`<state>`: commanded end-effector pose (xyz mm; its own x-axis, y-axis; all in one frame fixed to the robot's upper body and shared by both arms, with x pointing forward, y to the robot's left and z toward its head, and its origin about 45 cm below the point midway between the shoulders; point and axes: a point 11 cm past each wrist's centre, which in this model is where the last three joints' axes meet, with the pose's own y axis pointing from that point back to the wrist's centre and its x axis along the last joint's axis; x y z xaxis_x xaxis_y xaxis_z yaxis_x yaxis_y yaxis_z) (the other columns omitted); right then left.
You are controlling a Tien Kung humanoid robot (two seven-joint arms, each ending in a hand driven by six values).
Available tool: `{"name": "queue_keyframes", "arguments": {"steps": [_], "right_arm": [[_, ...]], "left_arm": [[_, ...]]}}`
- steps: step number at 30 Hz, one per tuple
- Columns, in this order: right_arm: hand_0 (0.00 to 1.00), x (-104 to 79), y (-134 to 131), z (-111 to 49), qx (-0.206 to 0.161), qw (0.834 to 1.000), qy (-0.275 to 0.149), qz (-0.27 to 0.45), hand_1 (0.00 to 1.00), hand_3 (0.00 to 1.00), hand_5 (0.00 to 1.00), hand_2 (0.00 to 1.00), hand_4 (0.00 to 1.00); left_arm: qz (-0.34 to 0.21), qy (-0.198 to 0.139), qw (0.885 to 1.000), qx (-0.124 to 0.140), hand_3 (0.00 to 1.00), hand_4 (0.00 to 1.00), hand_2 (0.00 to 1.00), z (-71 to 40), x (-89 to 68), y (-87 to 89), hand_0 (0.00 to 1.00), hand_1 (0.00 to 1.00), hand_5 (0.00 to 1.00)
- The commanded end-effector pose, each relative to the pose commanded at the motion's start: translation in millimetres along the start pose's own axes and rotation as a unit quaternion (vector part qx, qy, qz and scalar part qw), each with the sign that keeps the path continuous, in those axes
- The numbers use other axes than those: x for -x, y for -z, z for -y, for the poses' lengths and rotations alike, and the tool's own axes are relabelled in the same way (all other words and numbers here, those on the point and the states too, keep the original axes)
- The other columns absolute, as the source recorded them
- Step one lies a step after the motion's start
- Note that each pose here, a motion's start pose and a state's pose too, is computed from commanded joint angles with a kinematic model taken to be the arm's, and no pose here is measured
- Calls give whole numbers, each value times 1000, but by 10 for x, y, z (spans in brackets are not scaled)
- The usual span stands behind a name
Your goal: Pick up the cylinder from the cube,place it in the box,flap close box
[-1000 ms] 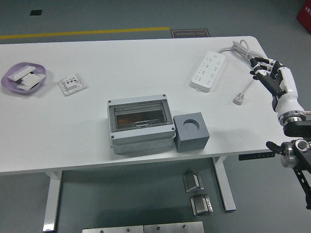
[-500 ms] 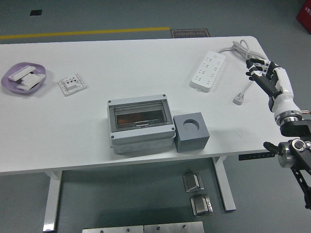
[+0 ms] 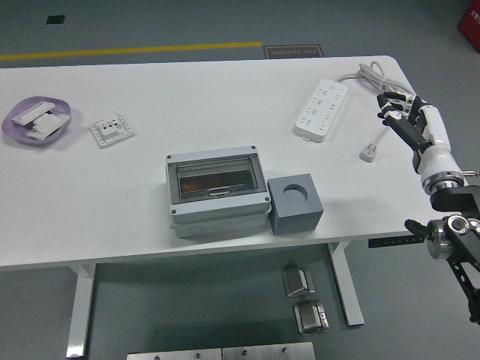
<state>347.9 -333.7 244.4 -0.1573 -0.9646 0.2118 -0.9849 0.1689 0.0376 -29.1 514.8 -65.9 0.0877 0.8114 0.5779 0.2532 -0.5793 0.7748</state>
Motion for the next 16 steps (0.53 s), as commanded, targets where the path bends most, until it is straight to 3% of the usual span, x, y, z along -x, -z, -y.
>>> {"name": "queue_keyframes", "arguments": {"steps": [16], "right_arm": [[656,-36,-9,-8,1,1000,-5,-2,605,653,429,653,745]], "left_arm": [[-3,7,1000,-3,815,772,766,-1,70,29,802,768,471]]}}
